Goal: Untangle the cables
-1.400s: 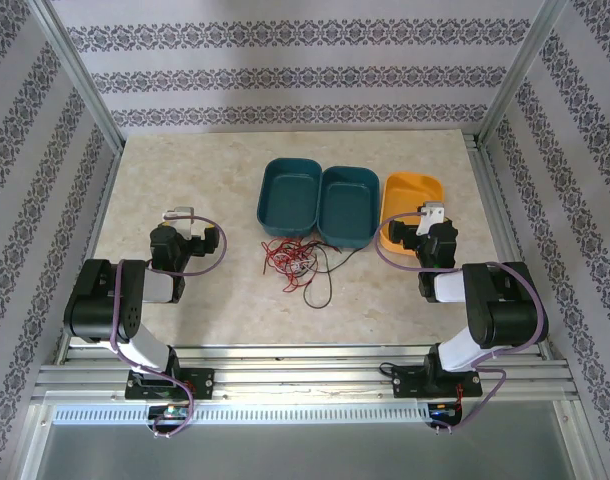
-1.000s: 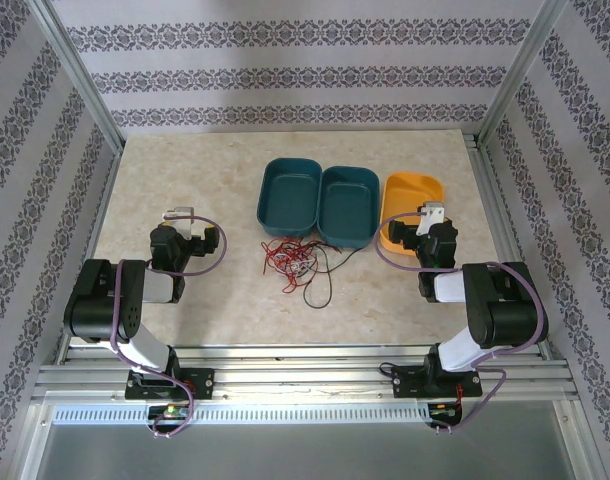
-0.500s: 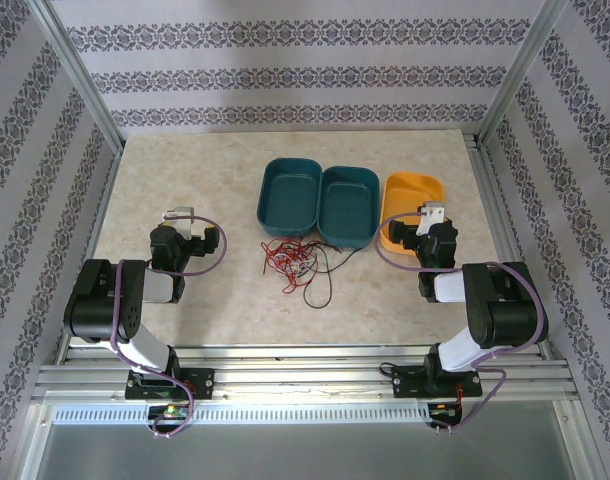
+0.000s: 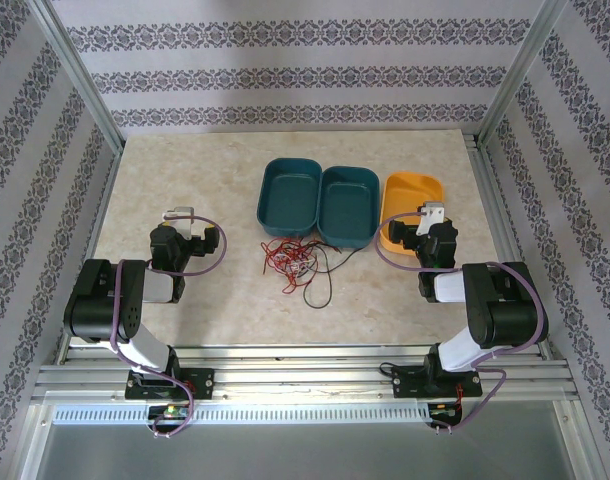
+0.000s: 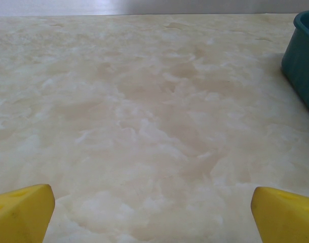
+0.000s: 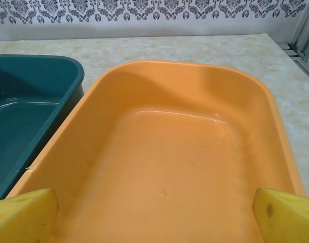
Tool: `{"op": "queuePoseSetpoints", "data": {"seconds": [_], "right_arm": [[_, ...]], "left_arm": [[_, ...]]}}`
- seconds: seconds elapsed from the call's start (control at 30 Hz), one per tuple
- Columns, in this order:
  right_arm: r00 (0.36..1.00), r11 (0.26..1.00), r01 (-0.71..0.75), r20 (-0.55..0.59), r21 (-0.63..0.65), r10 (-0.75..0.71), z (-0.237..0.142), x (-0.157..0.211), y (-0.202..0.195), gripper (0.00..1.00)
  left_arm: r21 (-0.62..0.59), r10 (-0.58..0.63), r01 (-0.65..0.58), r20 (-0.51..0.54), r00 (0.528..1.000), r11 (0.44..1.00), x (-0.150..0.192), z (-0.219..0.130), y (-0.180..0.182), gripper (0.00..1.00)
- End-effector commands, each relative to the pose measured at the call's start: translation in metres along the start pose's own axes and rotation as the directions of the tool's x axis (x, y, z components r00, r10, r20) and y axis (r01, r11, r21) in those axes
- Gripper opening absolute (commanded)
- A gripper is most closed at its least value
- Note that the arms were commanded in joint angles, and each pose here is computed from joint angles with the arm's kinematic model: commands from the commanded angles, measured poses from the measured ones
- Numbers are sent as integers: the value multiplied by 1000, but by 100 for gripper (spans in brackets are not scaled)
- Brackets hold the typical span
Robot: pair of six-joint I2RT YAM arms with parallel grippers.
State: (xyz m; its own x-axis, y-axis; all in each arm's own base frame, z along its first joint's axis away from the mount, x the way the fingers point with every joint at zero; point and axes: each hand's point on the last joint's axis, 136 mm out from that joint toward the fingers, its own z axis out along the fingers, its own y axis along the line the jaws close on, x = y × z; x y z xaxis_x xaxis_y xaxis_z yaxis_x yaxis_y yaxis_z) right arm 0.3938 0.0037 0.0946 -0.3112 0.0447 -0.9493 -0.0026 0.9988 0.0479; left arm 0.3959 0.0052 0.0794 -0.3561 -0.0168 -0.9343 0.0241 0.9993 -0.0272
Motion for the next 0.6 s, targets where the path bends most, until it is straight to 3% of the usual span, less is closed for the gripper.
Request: {"op": "queuePoseSetpoints", "data": {"seconds": [0.0,0.33,0.57], "right_arm": [[999,1000,12,39,11,-13,0,-14,0,99],[996,996,-20,93,91,12,-14,-34,-14,98],[992,979,-71,112,192,50,-43,-55,-28,98]], "left_arm": [[-4,5,-5,14,1000,1000,-8,2,-2,99],[-50,-13,16,67,998,999,-16,-8,6,99],[-64,-33,37,65,997,997,-44,-34,7,99]]}}
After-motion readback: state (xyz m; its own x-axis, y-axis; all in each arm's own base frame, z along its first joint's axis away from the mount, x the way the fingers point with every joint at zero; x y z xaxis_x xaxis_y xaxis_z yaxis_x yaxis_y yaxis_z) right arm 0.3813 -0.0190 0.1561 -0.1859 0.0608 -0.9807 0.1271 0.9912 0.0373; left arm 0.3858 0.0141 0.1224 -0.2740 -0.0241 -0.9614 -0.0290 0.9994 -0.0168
